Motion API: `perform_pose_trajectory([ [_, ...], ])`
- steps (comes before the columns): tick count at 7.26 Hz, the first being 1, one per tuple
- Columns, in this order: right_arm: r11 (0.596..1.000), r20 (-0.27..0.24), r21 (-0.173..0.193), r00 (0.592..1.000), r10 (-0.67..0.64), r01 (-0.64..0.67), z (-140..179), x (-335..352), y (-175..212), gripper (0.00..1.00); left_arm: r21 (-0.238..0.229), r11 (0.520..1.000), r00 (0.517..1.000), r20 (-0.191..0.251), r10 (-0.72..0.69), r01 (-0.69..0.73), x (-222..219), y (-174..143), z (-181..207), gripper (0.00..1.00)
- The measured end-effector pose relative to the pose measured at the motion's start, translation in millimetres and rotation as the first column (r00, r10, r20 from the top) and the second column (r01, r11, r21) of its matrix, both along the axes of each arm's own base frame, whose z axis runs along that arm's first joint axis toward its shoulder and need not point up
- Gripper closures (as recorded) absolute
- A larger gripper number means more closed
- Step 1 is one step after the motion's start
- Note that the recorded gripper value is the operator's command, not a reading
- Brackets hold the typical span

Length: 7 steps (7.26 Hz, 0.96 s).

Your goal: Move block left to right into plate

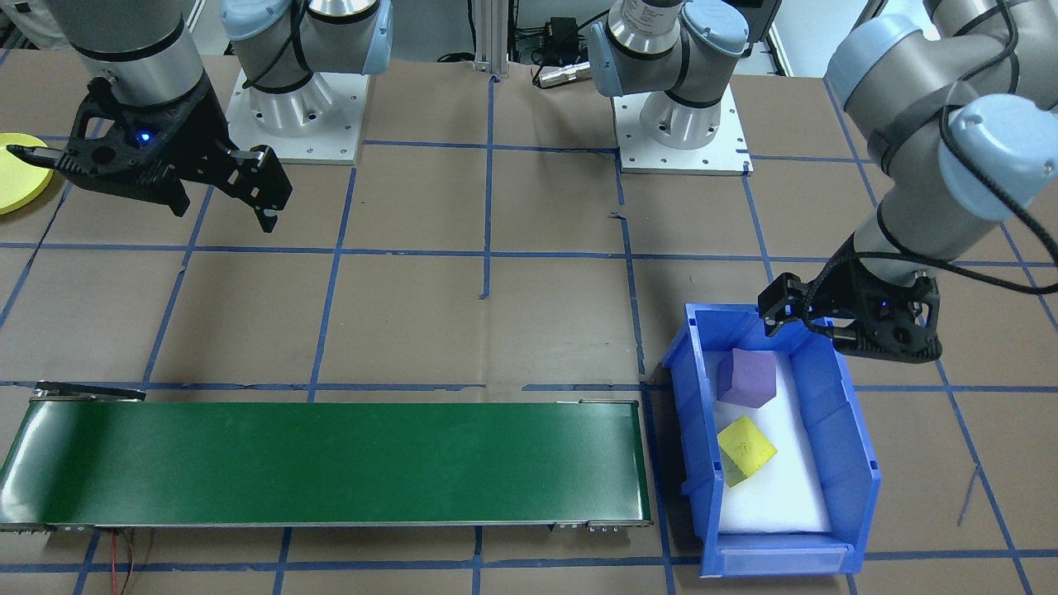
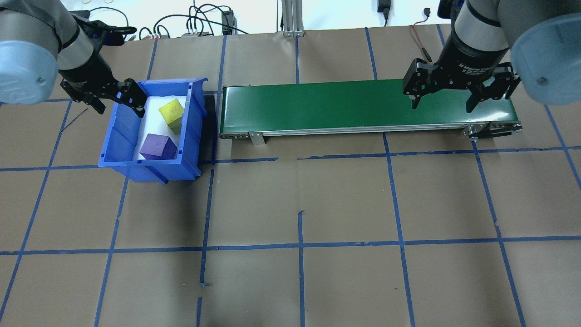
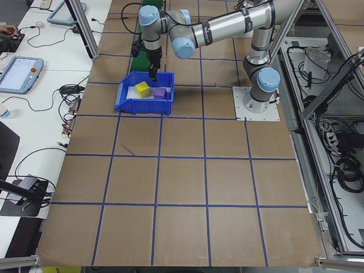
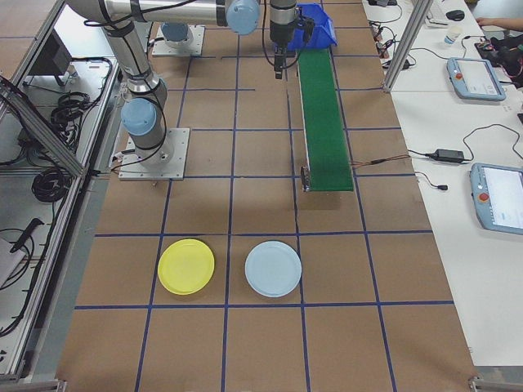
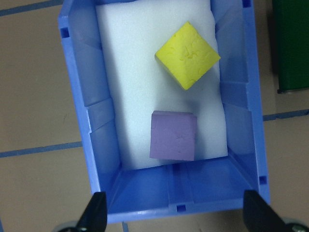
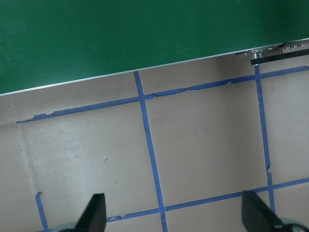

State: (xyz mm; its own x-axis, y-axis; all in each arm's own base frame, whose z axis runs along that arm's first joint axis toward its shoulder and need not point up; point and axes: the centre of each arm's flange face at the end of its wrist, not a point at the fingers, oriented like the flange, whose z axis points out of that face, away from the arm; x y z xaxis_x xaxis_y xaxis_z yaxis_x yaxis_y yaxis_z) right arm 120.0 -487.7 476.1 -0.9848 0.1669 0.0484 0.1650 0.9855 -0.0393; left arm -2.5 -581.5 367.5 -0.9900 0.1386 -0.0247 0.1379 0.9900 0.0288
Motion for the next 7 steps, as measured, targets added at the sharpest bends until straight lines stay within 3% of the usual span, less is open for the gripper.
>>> perform_pose_trajectory([
  [3,1.000,0.000,-0.001,1.000,0.000,0.000,0,0,0,0.00,0.012,1.000,1.000,-0.016,-0.003,0.003,0,-7,-67,0.00],
  [7,1.000,0.000,0.000,1.000,0.000,0.000,0,0,0,0.00,0.071,0.997,0.999,-0.048,-0.012,0.015,-5,9,-116,0.00],
])
